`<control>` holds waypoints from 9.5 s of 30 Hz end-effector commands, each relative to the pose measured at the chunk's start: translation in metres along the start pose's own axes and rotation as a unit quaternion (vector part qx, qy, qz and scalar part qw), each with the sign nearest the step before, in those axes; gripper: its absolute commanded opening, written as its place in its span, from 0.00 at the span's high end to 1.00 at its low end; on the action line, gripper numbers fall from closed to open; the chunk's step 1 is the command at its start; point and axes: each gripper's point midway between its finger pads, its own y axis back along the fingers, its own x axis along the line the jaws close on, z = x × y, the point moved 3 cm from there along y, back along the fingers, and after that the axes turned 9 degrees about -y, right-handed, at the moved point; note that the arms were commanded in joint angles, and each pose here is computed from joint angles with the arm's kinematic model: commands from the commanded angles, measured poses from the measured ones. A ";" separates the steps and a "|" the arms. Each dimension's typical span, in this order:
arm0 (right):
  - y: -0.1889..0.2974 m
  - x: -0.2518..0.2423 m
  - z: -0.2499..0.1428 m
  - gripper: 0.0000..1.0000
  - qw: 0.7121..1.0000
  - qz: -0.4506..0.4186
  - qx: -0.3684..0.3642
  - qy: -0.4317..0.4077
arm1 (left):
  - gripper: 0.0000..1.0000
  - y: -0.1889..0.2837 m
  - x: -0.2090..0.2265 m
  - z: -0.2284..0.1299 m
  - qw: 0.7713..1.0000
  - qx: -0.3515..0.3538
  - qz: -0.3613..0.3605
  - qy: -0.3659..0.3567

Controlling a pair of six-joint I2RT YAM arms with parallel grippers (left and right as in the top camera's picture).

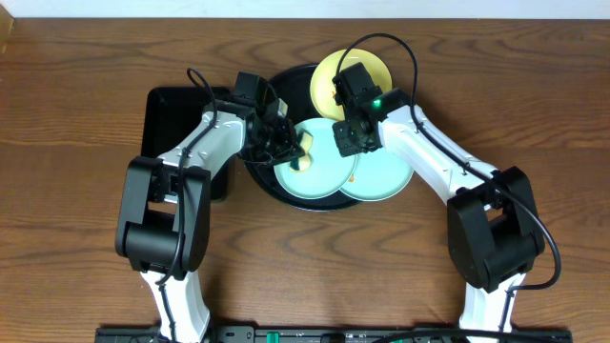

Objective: Clean dirty plates on tray and stack at the side

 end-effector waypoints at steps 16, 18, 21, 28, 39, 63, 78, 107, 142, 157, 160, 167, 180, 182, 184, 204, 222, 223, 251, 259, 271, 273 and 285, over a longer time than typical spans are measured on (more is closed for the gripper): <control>0.010 0.003 0.002 0.99 1.000 0.006 -0.011 -0.003 | 0.92 0.037 0.002 0.040 0.996 -0.086 0.018 -0.018; 0.010 0.003 0.002 0.99 1.000 0.006 -0.011 -0.003 | 0.92 0.055 -0.002 0.051 0.993 -0.111 0.014 -0.021; 0.010 0.003 0.002 0.99 1.000 0.006 -0.011 -0.003 | 0.92 0.089 -0.005 0.065 0.988 -0.154 0.009 -0.024; 0.010 0.003 0.005 0.99 1.000 0.002 -0.019 0.002 | 0.92 0.164 0.007 0.065 0.975 -0.221 0.016 0.001; 0.071 0.007 0.070 0.99 0.985 -0.069 -0.143 0.064 | 0.92 0.190 0.076 0.004 0.977 -0.131 0.155 0.070; 0.196 0.103 0.076 0.99 0.855 -0.319 -0.385 0.139 | 0.92 0.176 0.111 -0.007 0.964 -0.106 0.229 0.081; 0.194 0.047 0.100 0.99 0.946 -0.103 -0.304 0.044 | 0.92 0.176 0.110 -0.010 0.965 -0.099 0.229 0.084; 0.040 -0.352 0.015 0.99 0.959 -0.059 0.059 -0.270 | 0.92 0.176 0.110 -0.009 0.965 -0.101 0.229 0.083; 0.115 -0.140 -0.001 0.56 0.972 0.065 0.183 -0.135 | 0.92 0.175 0.111 -0.013 0.965 -0.092 0.230 0.087; 0.104 -0.125 0.011 0.93 0.980 -0.052 0.139 -0.133 | 0.92 0.175 0.111 -0.014 0.965 -0.090 0.230 0.087; 0.107 -0.126 -0.005 0.91 0.971 -0.063 0.176 -0.147 | 0.92 0.175 0.111 -0.014 0.965 -0.091 0.230 0.087; 0.093 -0.121 -0.022 0.85 0.965 -0.091 0.202 -0.138 | 0.92 0.175 0.111 -0.014 0.965 -0.089 0.230 0.088; 0.026 -0.120 -0.056 0.72 0.960 -0.074 0.231 -0.139 | 0.92 0.175 0.111 -0.014 0.965 -0.089 0.230 0.088; 0.016 -0.120 -0.057 0.72 0.963 -0.071 0.221 -0.139 | 0.92 0.175 0.111 -0.014 0.965 -0.089 0.230 0.088; 0.008 -0.120 -0.056 0.72 0.965 -0.068 0.210 -0.139 | 0.92 0.175 0.111 -0.014 0.965 -0.089 0.230 0.088; -0.009 -0.108 -0.054 0.99 0.972 -0.015 0.192 -0.137 | 0.92 0.175 0.111 -0.014 0.965 -0.089 0.230 0.088; 0.153 -0.029 0.029 0.99 0.986 -0.063 -0.150 -0.046 | 0.92 0.177 0.110 -0.003 0.966 -0.083 0.241 -0.049; 0.149 -0.024 0.027 0.99 0.986 -0.068 -0.149 -0.042 | 0.92 0.177 0.110 -0.002 0.965 -0.084 0.242 -0.054; 0.071 0.014 -0.001 0.99 0.989 -0.063 -0.122 -0.061 | 0.92 0.132 0.029 -0.005 0.983 -0.065 0.104 -0.139; 0.064 -0.019 0.005 0.99 0.988 -0.022 -0.078 -0.128 | 0.92 0.111 -0.019 -0.013 0.980 -0.052 0.021 -0.191; 0.026 -0.025 -0.033 0.99 0.981 -0.031 -0.031 -0.187 | 0.92 0.074 -0.059 -0.045 0.982 -0.002 0.052 -0.181; 0.020 -0.024 -0.034 0.99 0.982 -0.025 -0.039 -0.182 | 0.92 0.072 -0.062 -0.051 0.983 0.008 0.052 -0.176; 0.008 -0.026 -0.047 0.99 0.974 -0.029 -0.030 -0.224 | 0.92 0.062 -0.053 -0.048 0.970 -0.003 0.135 -0.201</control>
